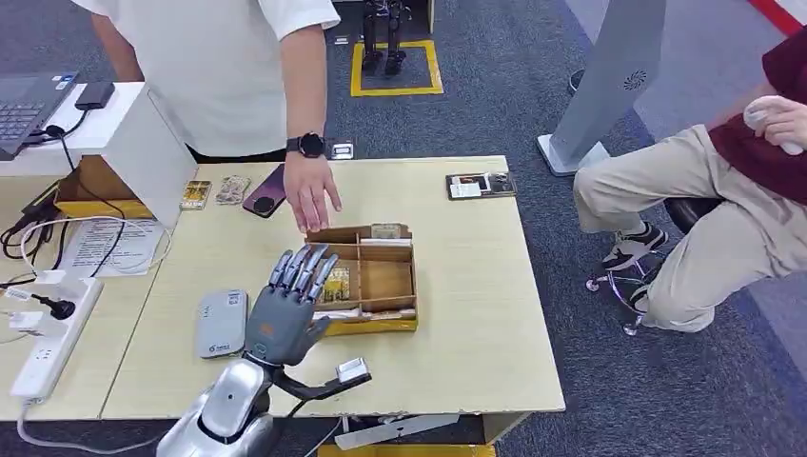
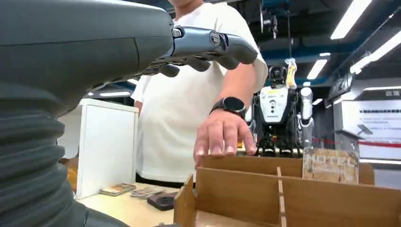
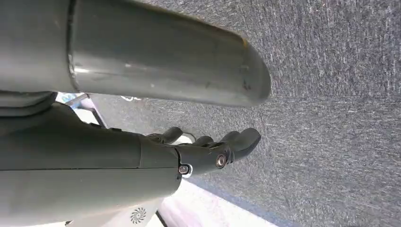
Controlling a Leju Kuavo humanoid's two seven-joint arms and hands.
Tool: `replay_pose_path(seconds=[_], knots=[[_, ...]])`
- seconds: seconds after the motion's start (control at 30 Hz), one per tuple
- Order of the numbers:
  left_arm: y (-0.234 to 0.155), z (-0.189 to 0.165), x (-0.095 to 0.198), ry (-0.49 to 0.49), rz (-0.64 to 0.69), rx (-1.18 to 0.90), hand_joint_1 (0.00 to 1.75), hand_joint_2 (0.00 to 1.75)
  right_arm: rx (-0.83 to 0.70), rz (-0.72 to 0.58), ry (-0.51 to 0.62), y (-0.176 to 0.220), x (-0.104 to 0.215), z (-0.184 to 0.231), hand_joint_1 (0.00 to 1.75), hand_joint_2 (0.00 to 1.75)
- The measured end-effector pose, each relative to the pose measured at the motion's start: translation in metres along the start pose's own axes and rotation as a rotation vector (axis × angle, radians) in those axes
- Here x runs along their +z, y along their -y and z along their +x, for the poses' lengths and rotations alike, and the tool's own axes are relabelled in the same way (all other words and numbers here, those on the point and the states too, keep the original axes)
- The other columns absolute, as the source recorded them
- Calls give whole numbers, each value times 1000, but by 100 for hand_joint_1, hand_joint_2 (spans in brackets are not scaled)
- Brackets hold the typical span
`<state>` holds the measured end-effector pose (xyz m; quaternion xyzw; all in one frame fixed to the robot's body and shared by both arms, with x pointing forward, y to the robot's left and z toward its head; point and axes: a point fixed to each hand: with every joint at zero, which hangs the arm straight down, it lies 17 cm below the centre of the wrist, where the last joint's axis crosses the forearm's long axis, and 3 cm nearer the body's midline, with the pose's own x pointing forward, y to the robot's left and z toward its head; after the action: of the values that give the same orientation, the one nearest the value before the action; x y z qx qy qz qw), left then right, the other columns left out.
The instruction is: Pass the card to the sensor for recognition and then transmit it.
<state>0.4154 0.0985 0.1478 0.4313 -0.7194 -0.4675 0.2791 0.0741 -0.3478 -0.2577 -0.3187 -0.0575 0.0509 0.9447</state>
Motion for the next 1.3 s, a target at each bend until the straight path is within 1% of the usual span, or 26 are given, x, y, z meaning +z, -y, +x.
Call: replay_pose_path(seconds=[0.23,0.37,0.7,0.9,1.1,1.3], knots=[[2,1,8,64,-39,11,0,175,-5,1,-1,0,0,0,0,0],[0,0,11,79,-41,5,0,175,-6,1,-1,0,0,0,0,0],[7,16,29,170,-123,47,0,175,-19,1,-10,0,0,-2,0,0],[5,18,32,186,-125,45,0,175,-22,2,-13,0,0,-3,0,0],[17,26,44,220,-199,81,0,175,-30,2,-18,0,0,-4,0,0],[24,39,52,247,-234,110,0,175,-33,2,-20,0,0,-4,0,0]])
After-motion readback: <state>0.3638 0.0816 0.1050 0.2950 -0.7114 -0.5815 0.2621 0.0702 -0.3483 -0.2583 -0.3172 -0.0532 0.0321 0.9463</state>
